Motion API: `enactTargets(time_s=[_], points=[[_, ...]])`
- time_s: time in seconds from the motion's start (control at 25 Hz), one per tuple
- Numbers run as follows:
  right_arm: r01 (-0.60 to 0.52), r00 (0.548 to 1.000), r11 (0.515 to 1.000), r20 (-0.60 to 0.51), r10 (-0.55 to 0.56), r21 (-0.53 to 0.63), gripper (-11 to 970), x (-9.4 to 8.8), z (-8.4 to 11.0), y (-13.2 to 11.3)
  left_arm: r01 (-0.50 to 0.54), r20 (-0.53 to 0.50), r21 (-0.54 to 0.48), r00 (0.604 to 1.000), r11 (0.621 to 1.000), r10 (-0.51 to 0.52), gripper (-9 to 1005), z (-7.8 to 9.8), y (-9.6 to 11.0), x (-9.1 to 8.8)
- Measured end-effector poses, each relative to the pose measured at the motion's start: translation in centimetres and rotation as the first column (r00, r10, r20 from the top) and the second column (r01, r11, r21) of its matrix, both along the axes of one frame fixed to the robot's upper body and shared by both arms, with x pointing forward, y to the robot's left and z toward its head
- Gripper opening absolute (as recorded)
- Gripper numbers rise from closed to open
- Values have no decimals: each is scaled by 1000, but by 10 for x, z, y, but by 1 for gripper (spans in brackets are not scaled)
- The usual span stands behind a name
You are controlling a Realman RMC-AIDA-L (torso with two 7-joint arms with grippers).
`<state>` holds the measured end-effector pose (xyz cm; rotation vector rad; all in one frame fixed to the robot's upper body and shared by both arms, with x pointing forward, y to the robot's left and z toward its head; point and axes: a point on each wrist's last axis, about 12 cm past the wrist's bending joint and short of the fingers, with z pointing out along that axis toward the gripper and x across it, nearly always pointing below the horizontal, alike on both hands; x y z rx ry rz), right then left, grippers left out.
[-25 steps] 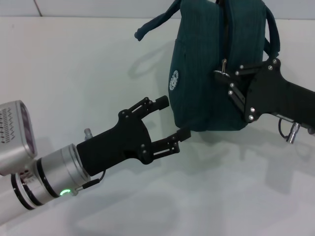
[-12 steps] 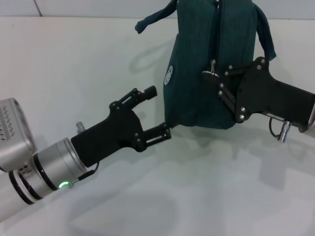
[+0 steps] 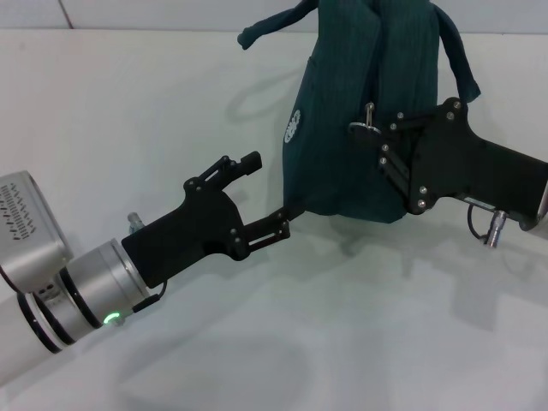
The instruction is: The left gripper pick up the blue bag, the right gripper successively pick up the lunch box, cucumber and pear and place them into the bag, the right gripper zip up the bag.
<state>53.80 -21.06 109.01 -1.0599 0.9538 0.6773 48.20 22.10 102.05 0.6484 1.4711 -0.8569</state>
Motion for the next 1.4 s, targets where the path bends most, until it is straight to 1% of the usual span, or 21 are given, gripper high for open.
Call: enactTargets(time_s=[0.36,0.56,0.76,1.12,1.24,1.4], points=[[-1,1000,1000,-5,1,2,14,0,0,0,6,10,-3,1000,1000,-6,856,2,-1,2],[5,1000,1000,-18,-5,6,14,-1,-1,-2,15,19,-7,1000,1000,-15,854,5,-4,7],[17,999,1000,-31,-16,13,14,-3,-3,-3,39,42,18,998,999,-40,671,7,-8,10],[48,995,998,-88,-45,38,14,-8,-10,-5,32,100,47,994,998,-37,395,11,-11,17],[59,989,997,-137,-50,59,14,-10,-12,-6,22,138,89,990,996,-34,290,10,-11,19],[49,972,994,-232,-26,96,14,-10,-12,-7,9,178,150,983,989,-36,162,8,-12,23]])
